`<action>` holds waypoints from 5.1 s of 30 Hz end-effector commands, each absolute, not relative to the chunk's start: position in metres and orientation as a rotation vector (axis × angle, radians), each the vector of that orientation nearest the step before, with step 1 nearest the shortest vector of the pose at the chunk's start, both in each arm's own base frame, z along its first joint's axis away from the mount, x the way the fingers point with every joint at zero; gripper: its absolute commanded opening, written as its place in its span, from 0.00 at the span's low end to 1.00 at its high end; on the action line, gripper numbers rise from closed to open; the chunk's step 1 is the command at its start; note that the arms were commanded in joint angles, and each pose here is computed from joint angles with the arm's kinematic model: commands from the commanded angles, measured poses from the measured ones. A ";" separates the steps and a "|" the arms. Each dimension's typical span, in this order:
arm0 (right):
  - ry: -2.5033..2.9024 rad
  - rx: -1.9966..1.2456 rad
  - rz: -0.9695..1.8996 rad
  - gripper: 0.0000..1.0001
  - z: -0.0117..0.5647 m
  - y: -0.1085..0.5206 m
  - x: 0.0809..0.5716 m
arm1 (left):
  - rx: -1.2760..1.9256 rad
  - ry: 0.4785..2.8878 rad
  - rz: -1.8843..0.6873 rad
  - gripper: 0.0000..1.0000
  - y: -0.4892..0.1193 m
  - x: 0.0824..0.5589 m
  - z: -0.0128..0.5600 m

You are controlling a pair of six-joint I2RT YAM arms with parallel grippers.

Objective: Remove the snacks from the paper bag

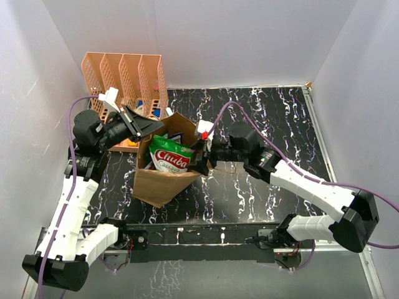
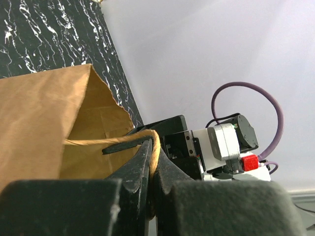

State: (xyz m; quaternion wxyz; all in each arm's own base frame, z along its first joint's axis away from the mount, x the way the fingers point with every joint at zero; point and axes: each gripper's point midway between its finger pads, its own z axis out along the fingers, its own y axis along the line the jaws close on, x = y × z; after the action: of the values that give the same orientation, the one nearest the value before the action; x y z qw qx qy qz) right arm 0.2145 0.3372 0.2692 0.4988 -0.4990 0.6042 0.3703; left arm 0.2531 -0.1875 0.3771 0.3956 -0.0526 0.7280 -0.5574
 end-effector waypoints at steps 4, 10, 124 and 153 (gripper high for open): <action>1.302 -1.200 0.817 0.67 0.317 0.362 0.242 | -0.286 1.808 -1.509 0.00 -0.185 0.242 0.414; 1.352 -1.123 0.922 0.66 0.334 0.374 0.237 | -0.149 1.874 -1.480 0.00 -0.195 0.259 0.447; 1.215 -1.138 1.043 0.55 0.261 0.423 0.120 | 0.063 2.039 -1.450 0.00 -0.185 0.155 0.391; 1.156 -1.438 0.888 0.07 0.294 0.415 0.115 | -0.035 2.081 -1.342 0.00 -0.175 0.164 0.370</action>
State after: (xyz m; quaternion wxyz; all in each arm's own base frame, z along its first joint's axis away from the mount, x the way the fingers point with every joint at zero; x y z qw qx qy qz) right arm 0.1220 0.3979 0.2223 0.4837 -0.6366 0.5115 0.3147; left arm 0.1642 -0.1780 0.3717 0.3188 -0.0136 0.7912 -0.5217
